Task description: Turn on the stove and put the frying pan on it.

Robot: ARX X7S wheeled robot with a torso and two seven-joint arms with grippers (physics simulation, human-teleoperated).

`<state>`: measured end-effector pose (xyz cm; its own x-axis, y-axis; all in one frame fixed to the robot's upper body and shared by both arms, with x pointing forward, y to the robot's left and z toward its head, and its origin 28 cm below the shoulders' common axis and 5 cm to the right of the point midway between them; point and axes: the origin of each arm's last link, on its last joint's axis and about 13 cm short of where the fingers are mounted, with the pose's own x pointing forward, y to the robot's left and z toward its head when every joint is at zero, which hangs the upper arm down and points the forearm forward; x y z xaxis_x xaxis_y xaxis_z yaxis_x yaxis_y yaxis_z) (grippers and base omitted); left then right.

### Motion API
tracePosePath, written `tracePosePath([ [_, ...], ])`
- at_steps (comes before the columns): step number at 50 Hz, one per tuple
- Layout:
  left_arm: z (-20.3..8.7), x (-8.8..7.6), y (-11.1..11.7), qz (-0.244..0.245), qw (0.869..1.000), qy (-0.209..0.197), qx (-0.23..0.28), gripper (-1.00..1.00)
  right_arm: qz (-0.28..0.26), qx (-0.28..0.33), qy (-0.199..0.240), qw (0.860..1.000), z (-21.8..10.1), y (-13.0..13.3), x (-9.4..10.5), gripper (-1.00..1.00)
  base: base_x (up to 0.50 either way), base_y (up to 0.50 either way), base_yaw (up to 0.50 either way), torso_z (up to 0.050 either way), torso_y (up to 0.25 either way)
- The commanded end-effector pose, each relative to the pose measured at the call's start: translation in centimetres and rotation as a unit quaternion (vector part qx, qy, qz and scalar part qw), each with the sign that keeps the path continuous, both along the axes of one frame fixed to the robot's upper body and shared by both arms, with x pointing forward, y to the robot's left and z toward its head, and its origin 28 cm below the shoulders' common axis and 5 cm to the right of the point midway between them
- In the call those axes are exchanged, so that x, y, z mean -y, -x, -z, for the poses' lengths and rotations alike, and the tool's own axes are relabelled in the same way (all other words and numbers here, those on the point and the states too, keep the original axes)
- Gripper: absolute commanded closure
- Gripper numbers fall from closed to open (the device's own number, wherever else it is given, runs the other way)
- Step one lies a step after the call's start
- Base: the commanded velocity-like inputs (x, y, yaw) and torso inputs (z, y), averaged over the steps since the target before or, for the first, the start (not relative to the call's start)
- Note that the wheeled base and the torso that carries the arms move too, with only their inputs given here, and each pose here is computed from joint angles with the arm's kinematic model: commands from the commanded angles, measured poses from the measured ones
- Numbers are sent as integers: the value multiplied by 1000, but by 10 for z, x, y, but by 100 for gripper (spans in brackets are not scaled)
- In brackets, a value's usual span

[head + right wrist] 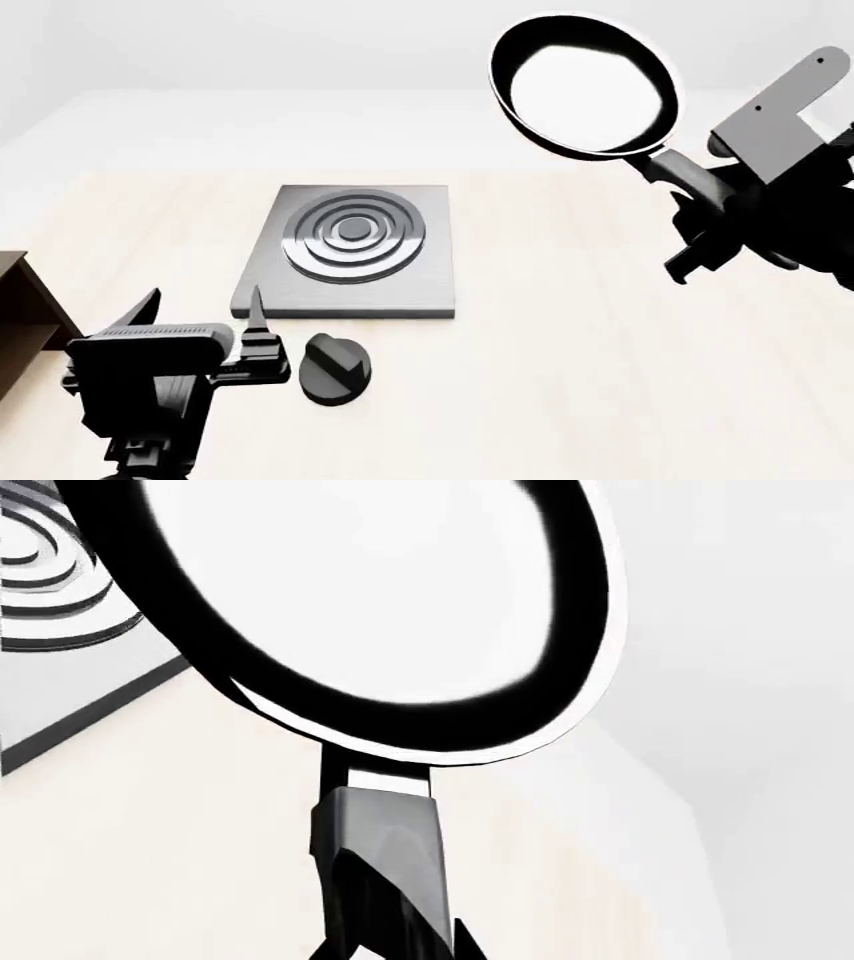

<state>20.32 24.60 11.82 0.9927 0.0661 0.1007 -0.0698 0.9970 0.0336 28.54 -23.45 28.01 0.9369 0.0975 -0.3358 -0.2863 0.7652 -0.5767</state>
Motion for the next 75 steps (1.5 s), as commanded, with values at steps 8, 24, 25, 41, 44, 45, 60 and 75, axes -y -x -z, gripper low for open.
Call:
tracePosePath([
  [8,-3,1,2,17,1000,8,6,-100,1,93,-4,996,-16,-29,-25,100,0,0,0,0,1],
  [24,-3,1,1,15,1000,4,9,-100,-12,110,-12,994,-16,-53,-52,100,0,0,0,1,2],
  [25,-3,1,2,16,1000,4,10,-100,-10,113,-12,993,-18,-55,-55,100,0,0,0,0,0],
  [41,-3,2,2,26,999,8,17,-100,-31,111,-23,993,-14,-68,-75,100,0,0,0,0,2],
  [44,-3,2,2,28,999,9,18,-100,-35,110,-24,993,-13,-70,-79,100,0,0,0,0,0],
  [45,-3,2,2,28,999,10,18,-100,-35,111,-24,993,-13,-71,-80,100,0,0,0,0,10],
  [60,-3,2,3,36,999,16,21,-100,-47,113,-18,992,-8,-84,-102,100,0,0,0,1,1],
  [75,-2,2,4,45,999,19,23,-100,-61,111,-22,992,-1,-93,-123,100,0,0,0,0,2],
])
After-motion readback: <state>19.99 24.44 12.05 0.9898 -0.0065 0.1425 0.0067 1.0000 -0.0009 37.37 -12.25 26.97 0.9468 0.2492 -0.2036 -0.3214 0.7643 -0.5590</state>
